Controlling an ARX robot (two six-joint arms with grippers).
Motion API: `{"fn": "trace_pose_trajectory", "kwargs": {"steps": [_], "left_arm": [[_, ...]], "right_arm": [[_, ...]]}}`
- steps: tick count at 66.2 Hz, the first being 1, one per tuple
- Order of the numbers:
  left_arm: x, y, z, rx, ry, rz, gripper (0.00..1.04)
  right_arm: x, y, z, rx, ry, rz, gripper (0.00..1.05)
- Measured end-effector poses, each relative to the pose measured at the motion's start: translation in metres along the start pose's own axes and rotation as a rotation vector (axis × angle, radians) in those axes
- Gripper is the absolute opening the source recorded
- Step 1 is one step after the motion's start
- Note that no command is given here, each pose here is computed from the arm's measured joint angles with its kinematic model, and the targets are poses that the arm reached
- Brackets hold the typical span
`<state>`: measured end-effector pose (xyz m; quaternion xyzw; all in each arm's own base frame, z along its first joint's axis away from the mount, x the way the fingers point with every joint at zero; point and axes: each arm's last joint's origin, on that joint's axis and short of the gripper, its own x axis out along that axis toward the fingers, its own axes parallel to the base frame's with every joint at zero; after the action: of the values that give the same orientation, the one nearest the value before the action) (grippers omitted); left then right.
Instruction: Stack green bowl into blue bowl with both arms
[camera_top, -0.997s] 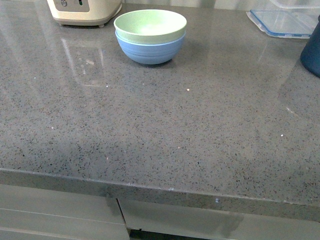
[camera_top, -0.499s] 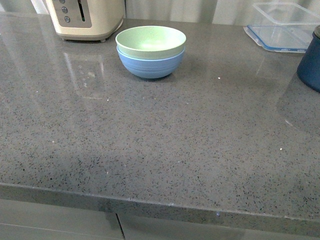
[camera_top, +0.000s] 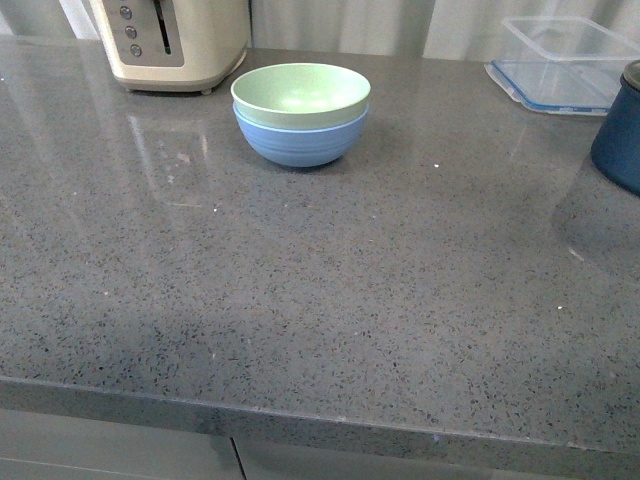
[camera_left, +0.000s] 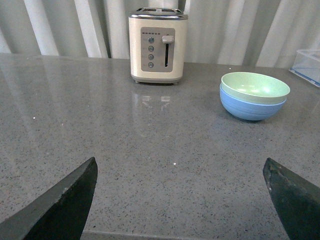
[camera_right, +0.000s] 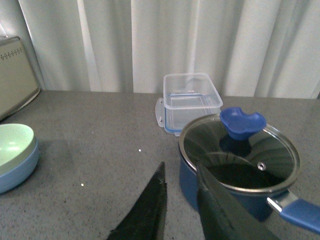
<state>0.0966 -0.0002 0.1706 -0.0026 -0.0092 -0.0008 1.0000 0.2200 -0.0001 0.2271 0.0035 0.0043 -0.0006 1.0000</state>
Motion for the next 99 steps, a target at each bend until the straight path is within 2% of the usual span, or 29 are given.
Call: {"fn": "trace_pose_trajectory", "kwargs": {"steps": [6,27,71,99], "left_arm": [[0.0,0.0,0.0,0.0,0.0,0.0,0.98],[0.0,0.0,0.0,0.0,0.0,0.0,0.98],[0.0,0.0,0.0,0.0,0.0,0.0,0.98],[0.0,0.0,0.0,0.0,0.0,0.0,0.98]], "right_arm": [[-0.013,0.0,-0.01,-0.005,0.003,-0.002,0.0],[-0.049,0.0,-0.035,-0.004,-0.002,0.0,0.01],[-0.088,-0.001,-0.062,-0.004,-0.008,0.0,0.01],[-0.101,0.0,-0.06,-0.004,-0.014,0.001,0.01]]}}
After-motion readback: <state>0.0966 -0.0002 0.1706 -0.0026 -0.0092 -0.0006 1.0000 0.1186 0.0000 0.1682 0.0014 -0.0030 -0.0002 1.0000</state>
